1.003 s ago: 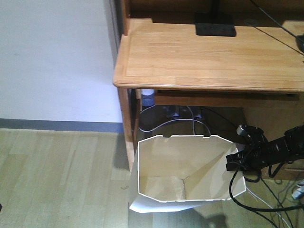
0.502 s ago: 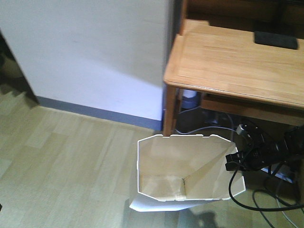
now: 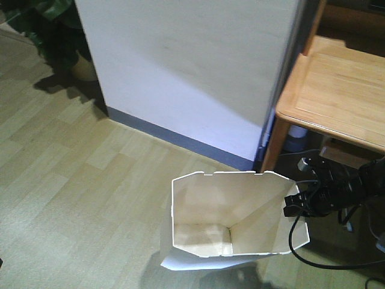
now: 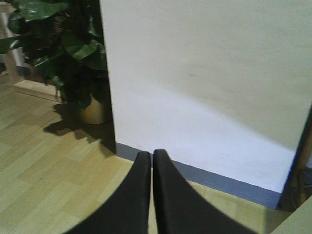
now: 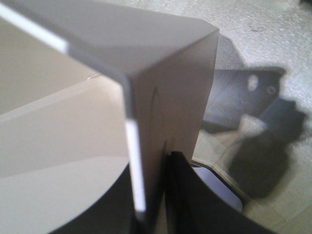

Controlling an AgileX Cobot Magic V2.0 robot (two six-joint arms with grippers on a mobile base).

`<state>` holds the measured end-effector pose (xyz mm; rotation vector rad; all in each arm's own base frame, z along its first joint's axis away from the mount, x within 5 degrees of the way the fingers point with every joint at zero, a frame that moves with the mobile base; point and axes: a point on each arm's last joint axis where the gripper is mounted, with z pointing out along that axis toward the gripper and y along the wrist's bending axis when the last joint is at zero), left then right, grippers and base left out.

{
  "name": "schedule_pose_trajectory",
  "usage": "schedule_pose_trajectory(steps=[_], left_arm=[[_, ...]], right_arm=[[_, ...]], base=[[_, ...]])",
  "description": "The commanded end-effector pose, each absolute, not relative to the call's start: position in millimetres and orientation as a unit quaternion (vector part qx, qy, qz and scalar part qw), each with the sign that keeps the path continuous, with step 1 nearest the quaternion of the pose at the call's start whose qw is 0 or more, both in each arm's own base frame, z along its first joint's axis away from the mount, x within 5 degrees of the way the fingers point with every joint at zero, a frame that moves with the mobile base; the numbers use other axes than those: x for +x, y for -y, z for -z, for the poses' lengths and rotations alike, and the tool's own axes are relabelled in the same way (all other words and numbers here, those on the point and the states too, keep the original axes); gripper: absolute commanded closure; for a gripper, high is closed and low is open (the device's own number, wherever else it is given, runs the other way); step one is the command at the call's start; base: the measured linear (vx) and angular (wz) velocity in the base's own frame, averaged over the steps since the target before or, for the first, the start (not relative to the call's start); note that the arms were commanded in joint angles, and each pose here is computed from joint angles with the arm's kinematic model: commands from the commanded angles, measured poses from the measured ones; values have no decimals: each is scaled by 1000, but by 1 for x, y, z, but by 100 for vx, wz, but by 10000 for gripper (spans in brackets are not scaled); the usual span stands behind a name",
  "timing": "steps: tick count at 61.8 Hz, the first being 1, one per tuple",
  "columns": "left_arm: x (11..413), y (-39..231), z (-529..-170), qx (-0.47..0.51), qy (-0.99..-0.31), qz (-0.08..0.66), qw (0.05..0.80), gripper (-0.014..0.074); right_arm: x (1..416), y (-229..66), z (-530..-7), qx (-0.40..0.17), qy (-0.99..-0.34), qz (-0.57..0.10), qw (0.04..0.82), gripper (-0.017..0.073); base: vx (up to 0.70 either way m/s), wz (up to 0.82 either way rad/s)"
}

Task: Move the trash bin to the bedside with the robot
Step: 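Hold the bin in the right gripper while turning away from the desk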

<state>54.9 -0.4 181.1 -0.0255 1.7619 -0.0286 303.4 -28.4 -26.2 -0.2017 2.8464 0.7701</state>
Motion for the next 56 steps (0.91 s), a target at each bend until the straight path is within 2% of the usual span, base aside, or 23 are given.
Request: schedule_pose_trajectory(steps=[1, 35, 56], left_arm=[[55, 0, -182, -14, -750, 15, 661, 599], [55, 0, -182, -14, -750, 15, 661, 599], [55, 0, -182, -14, -750, 15, 661, 599]], right_arm=[[315, 16, -8, -66, -923, -355, 135, 566], [315, 16, -8, -66, -923, -355, 135, 566], [315, 16, -8, -66, -923, -355, 135, 566]], base=[[6, 36], [7, 31], [9, 50]])
